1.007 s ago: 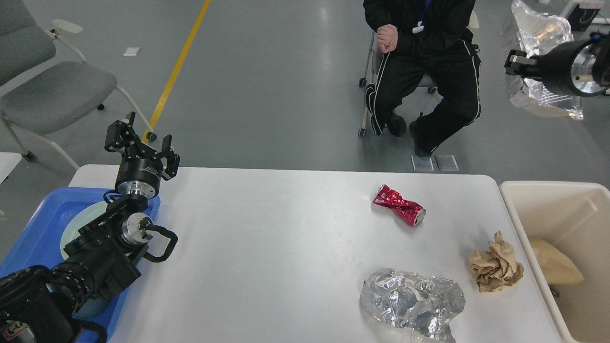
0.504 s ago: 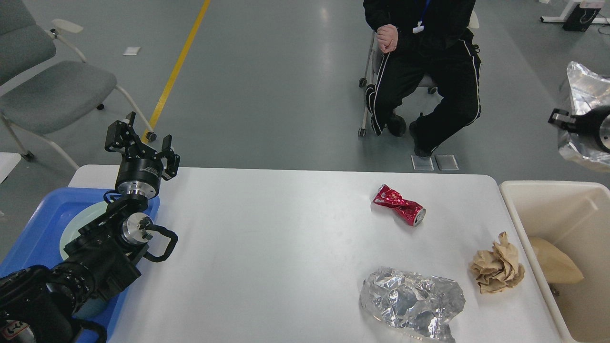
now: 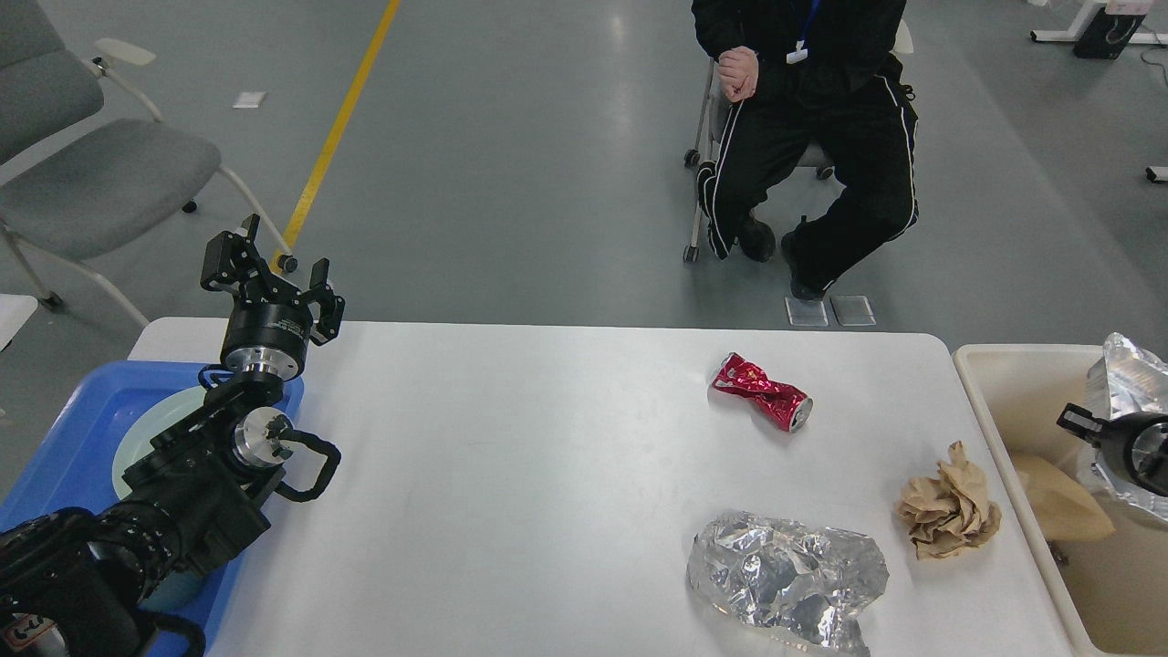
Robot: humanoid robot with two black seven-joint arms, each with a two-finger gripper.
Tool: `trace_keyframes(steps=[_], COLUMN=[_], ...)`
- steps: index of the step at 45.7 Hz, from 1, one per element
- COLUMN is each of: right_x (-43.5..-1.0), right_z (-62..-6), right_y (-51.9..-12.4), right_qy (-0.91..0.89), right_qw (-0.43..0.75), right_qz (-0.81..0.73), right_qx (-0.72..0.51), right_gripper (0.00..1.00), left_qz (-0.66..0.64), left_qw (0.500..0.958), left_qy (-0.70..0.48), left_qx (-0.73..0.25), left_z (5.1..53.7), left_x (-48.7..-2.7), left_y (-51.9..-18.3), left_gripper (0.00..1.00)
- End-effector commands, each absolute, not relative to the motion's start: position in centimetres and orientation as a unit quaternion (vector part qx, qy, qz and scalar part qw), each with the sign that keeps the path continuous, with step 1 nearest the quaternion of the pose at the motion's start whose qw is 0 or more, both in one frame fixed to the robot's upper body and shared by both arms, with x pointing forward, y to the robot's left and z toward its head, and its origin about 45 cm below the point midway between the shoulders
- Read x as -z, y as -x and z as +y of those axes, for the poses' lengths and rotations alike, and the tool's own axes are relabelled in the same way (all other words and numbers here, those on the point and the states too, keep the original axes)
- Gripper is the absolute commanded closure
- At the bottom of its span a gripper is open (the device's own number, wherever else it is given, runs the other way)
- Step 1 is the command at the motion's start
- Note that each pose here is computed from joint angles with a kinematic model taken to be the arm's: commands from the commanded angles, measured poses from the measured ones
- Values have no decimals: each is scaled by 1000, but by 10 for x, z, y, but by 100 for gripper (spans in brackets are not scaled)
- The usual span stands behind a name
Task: Tidy desktop
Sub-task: 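Lift the foil bag and drop it into the white bin, then raise the right gripper out of the bin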
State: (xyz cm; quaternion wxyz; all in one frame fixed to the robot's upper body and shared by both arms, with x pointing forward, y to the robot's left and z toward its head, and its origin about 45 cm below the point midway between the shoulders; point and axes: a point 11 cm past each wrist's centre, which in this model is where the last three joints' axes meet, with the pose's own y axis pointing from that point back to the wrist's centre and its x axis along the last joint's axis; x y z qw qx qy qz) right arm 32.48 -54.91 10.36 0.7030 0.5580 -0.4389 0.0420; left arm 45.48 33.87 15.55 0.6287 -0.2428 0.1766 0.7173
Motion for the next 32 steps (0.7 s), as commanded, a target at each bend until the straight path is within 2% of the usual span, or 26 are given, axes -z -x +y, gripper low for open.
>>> trace_keyframes(steps=[1, 2, 3, 12, 22, 32], right_x=[-83, -82, -82, -84, -155, -229], right_z=[-547, -546, -545, -526, -487, -413], right_y=[-309, -309, -309, -329, -406, -444], right_qy=[-558, -557, -556, -567, -573, -605], right_qw=[706, 707, 706, 696, 697, 699], right_qz=[-434, -435, -437, -436, -405, -332], right_qx=[-31, -33, -37, -55, -148, -189], right_gripper=[10, 1, 0, 0, 0, 0], left_qz=[177, 176, 176, 176, 177, 177], left_qw=[629, 629, 628, 629, 629, 629], left_qy=[243, 243, 242, 243, 243, 243], left_qx=[-717, -717, -718, -717, -717, -718], left_z=[339, 339, 339, 339, 339, 339], left_x=[-156, -156, -155, -156, -156, -155], left_y=[-455, -455, -455, -455, -455, -455], left_gripper=[4, 4, 4, 4, 4, 4])
